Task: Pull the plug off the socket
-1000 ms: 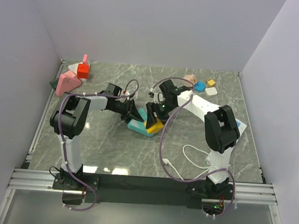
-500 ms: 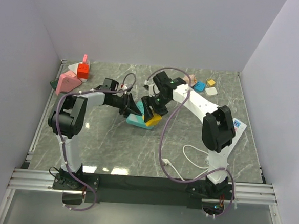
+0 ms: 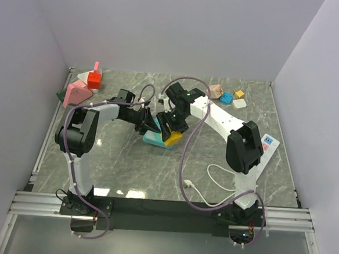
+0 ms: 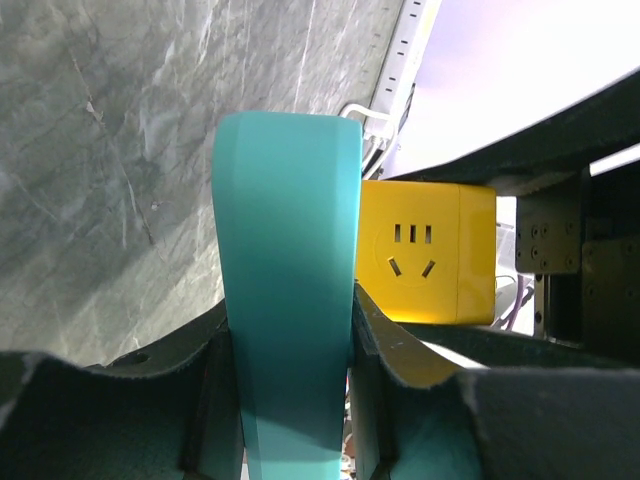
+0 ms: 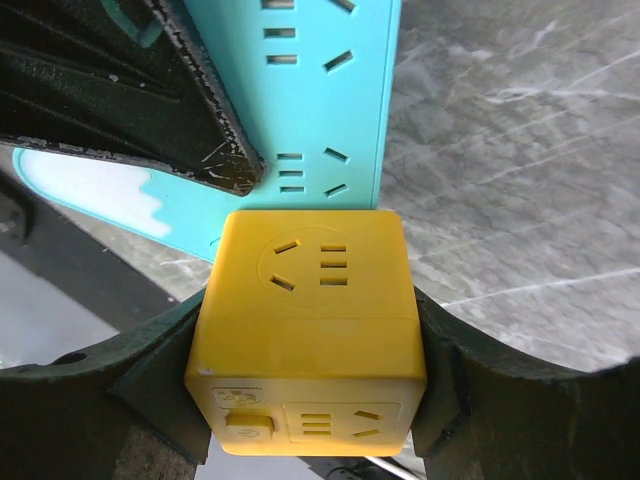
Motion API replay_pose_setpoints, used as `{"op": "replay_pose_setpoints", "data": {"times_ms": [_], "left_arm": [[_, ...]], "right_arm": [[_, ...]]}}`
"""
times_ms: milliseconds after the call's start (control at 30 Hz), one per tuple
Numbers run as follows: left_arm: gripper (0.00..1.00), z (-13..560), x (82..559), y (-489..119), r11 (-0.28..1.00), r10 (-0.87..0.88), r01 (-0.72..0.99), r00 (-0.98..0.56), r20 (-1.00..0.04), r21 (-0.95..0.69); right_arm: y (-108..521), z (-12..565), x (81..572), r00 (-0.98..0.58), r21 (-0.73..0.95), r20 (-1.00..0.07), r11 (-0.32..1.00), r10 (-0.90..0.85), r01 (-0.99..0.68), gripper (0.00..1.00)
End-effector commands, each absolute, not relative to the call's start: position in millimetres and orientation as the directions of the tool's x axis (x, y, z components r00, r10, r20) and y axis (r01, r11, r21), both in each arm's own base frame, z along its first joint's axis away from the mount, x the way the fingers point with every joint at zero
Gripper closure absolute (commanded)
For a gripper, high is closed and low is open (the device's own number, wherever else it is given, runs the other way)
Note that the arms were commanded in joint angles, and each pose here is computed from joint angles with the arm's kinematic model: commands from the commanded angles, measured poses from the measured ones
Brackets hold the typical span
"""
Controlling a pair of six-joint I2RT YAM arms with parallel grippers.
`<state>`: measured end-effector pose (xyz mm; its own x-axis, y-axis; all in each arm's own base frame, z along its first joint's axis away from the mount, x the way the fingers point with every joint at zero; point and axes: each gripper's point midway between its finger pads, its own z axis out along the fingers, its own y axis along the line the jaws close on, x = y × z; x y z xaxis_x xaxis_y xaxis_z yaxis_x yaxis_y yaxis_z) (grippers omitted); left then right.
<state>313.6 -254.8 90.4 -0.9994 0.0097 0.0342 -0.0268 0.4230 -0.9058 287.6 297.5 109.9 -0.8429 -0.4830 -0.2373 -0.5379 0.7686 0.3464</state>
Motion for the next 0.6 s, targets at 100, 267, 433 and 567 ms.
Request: {"op": "replay_pose_setpoints", "data": {"times_ms": [100,267,433,567], "left_arm": [[0.99,53,321,-241,0.596,-0.018,-0.003,-1.0,-0.009,-0.803],[0.99,52,322,-240,0.602,-0.023,0.0,-1.0,-0.018,-0.799],[0.99,47,314,-237,0.606,-0.004,-0.001,-1.0,-0.003,-0.796],[0.99,47,313,-233,0.613,-0.001,-0.001,-1.0,0.001,-0.79]], "right_arm": [[309,164,308,-0.789,0.262,-0.408,0.77,-0.458,-0.582,1.0],[301,182,305,-0.779,0.259,-0.443,0.769,-0.443,-0.584,1.0],[294,209,306,-0.813,0.434,-0.486,0.719,-0.322,-0.544,1.0],[255,233,326,-0.835,0.552,-0.528,0.684,-0.155,-0.476,1.0]]}}
